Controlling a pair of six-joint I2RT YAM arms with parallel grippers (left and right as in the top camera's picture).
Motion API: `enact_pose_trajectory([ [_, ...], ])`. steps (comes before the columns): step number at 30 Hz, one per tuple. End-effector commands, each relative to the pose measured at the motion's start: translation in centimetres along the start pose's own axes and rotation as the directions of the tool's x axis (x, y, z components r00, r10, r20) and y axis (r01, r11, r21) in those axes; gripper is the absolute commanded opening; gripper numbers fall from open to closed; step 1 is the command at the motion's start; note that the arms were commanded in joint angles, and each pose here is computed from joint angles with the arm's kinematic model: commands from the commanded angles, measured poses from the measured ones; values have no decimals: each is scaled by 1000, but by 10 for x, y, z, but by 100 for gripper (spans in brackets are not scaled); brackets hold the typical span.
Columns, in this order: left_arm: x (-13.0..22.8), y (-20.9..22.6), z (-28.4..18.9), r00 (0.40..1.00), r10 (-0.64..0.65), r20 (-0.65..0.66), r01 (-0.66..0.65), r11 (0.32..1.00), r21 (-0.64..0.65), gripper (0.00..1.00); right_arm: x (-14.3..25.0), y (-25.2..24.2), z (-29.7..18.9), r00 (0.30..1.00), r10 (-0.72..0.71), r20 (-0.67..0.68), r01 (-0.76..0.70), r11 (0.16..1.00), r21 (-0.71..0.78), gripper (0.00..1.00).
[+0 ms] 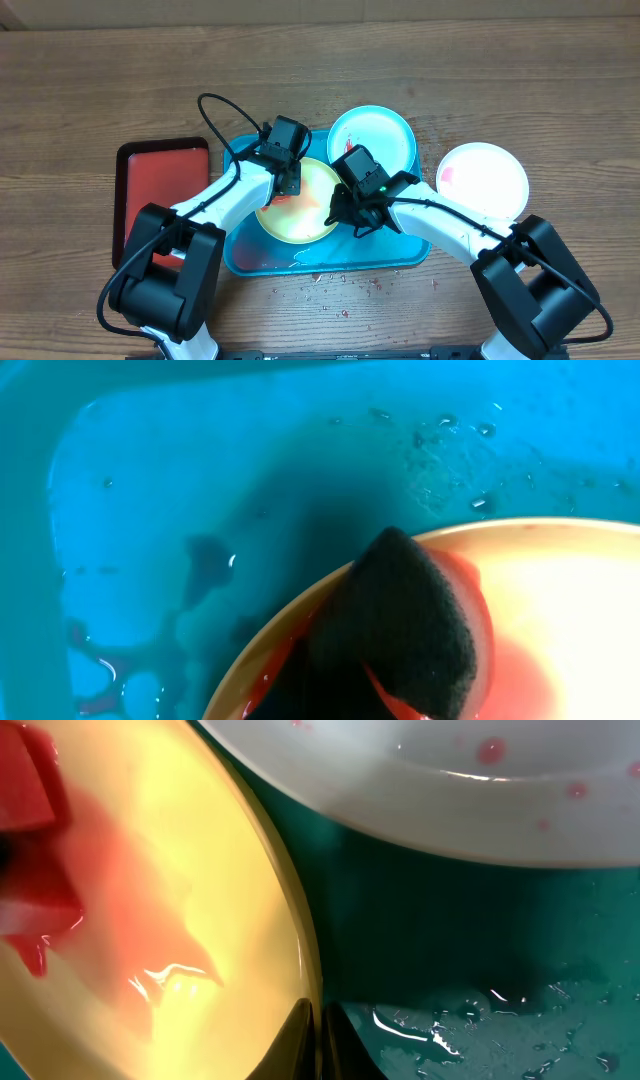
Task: Clean dirty plates on tray and stack at the side
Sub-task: 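Scrub the yellow plate with the left sponge while right holds it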
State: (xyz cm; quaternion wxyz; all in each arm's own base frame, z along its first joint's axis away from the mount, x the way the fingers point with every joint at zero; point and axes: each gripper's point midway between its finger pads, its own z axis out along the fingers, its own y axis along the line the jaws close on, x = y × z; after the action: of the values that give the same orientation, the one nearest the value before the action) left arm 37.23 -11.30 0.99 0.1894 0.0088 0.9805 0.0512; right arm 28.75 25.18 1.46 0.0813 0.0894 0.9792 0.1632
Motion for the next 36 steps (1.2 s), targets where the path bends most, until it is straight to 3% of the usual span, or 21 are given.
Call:
enact_pose_trajectory([
  [1,43,-2,19,978,118,-170,-104,990,91,4,4,-1,-1,1000,-16,-13,16,1000,11,4],
  [4,77,-35,4,929,256,-269,-155,925,346,4,4,-1,-1,1000,-16,-13,16,1000,10,4],
  [8,110,-87,-43,843,510,-172,-224,623,749,4,4,-1,-1,1000,-15,-13,15,1000,10,4],
  [10,112,-91,-49,837,528,-144,-229,578,784,4,4,-1,-1,1000,-15,-13,15,1000,10,4],
  [13,101,-88,-38,854,503,-132,-254,625,738,4,4,-1,-1,1000,-16,-14,16,1000,10,4],
  [15,85,-77,-20,891,422,-165,-234,740,630,5,4,-1,-1,1000,-15,-14,16,1000,11,4],
  [18,57,-41,9,957,209,-199,-133,932,338,4,4,-2,-1,1000,-15,-16,15,1000,13,4],
  [20,41,1,20,985,-7,-170,16,999,51,4,4,-2,-1,1000,-15,-16,15,1000,13,4],
  [23,36,47,17,980,-182,-82,160,962,-222,4,5,-2,-1,1000,-15,-16,15,1000,13,4],
  [25,37,62,13,980,-188,-60,161,939,-305,4,5,-2,-1,1000,-15,-16,15,1000,14,4],
  [29,46,71,9,981,-171,-92,129,926,-354,4,4,-2,-1,1000,-15,-14,15,1000,12,4],
  [32,58,60,10,974,-147,-171,94,953,-287,4,4,-1,-1,1000,-16,-13,16,1000,10,4],
  [34,70,32,12,961,-38,-273,8,994,-110,4,4,-2,-1,1000,-15,-14,16,1000,12,4],
  [36,84,-6,8,930,142,-338,-92,983,159,4,4,-2,-1,1000,-15,-16,15,1000,13,4],
])
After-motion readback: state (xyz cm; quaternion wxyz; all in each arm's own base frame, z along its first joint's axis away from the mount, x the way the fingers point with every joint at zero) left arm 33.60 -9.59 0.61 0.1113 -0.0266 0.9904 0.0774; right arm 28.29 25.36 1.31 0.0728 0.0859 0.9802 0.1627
